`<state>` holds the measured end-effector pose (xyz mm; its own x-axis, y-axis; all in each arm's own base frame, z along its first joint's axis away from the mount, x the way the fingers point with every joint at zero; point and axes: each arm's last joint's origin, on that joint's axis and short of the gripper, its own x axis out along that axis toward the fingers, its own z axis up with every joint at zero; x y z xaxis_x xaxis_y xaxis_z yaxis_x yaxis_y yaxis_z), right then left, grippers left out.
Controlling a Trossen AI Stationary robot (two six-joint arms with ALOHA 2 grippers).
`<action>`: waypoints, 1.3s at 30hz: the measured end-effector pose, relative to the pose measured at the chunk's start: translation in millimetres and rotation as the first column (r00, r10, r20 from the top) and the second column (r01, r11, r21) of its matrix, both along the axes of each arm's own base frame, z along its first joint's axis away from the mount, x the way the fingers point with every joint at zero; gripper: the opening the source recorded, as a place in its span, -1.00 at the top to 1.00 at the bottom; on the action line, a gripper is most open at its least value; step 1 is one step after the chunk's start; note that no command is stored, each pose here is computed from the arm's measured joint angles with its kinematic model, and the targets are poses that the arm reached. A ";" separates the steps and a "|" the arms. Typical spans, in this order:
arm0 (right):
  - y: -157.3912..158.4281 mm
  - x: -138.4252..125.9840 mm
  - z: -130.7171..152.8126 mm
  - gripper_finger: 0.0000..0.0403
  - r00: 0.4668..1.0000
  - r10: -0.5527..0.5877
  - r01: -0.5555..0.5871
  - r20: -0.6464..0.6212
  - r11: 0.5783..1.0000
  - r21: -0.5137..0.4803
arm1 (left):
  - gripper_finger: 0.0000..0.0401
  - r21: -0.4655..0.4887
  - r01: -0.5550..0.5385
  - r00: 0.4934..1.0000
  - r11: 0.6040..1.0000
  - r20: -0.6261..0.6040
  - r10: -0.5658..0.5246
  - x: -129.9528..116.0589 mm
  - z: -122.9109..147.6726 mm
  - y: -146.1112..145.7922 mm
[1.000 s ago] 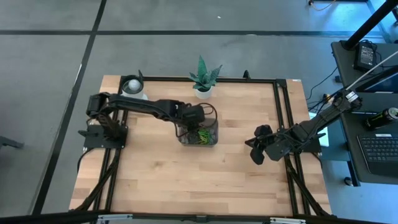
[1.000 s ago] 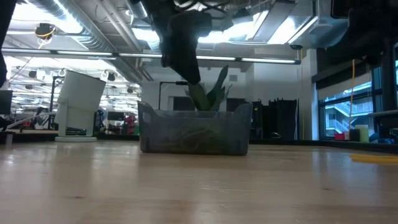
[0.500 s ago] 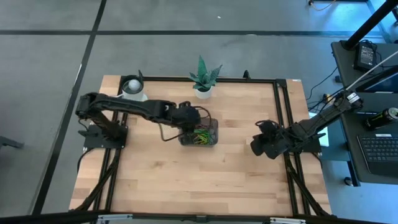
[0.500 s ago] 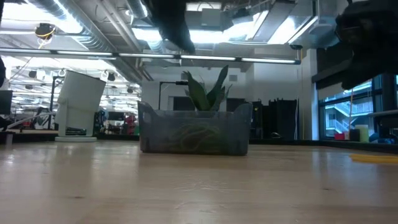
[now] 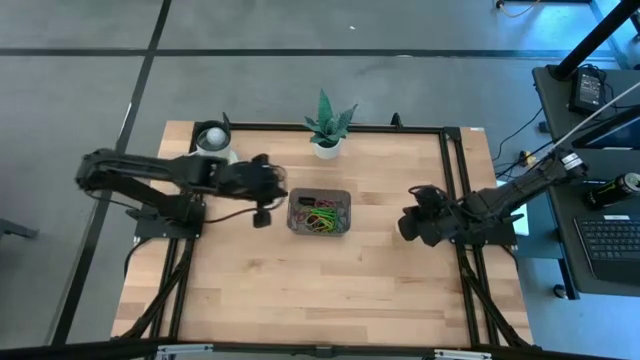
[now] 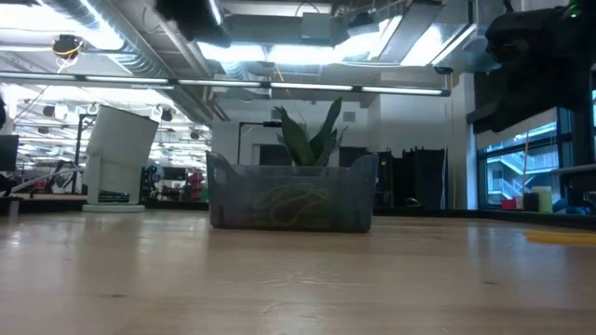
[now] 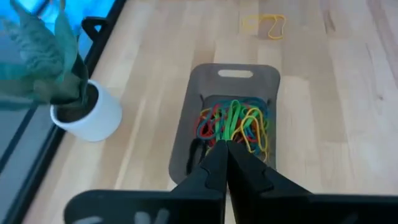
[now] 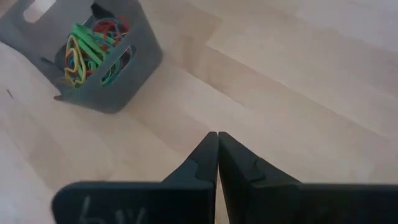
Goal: Pick and place rubber bands into bin
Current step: Put the yellow rubber band into the black bin
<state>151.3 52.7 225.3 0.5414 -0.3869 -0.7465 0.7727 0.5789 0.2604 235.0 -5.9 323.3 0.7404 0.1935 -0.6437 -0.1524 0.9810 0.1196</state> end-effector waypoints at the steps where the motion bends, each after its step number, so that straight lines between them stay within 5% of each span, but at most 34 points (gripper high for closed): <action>1: -0.7 0.3 -0.3 0.92 1.000 0.001 -0.001 -0.009 1.000 0.018 | 0.99 -0.006 -0.003 1.000 1.000 0.026 0.003 -8.2 -8.0 0.4; 9: -11.7 -1.8 -6.8 0.58 0.986 -0.014 0.048 -0.164 0.977 0.206 | 0.99 -0.081 -0.025 0.963 0.996 0.267 0.046 -59.5 -64.4 4.0; 16: -16.9 4.4 -26.3 0.11 0.922 -0.043 0.134 -0.385 0.968 0.214 | 0.99 -0.104 -0.045 0.956 0.994 0.284 0.073 -82.1 -94.3 5.4; 21: -12.2 20.8 -48.0 0.00 0.875 -0.038 0.160 -0.482 0.963 0.215 | 0.99 -0.073 -0.017 0.949 0.997 0.313 0.039 -89.1 -95.7 5.8; 32: -1.4 38.2 -94.0 0.14 0.748 0.011 0.259 -0.663 0.916 0.307 | 0.99 -0.052 -0.025 0.927 0.998 0.372 0.043 -105.9 -99.3 7.2; 39: -1.0 39.2 -103.3 0.70 0.776 -0.045 0.316 -0.629 0.891 0.325 | 0.99 -0.036 -0.020 0.927 0.999 0.373 0.032 -108.0 -98.7 7.3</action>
<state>190.5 51.7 122.0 -0.1098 -0.0328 -0.9934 0.9245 0.3637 -0.1142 127.0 1.4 224.6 0.9234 0.1999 -0.3277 -0.2053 0.9785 0.0185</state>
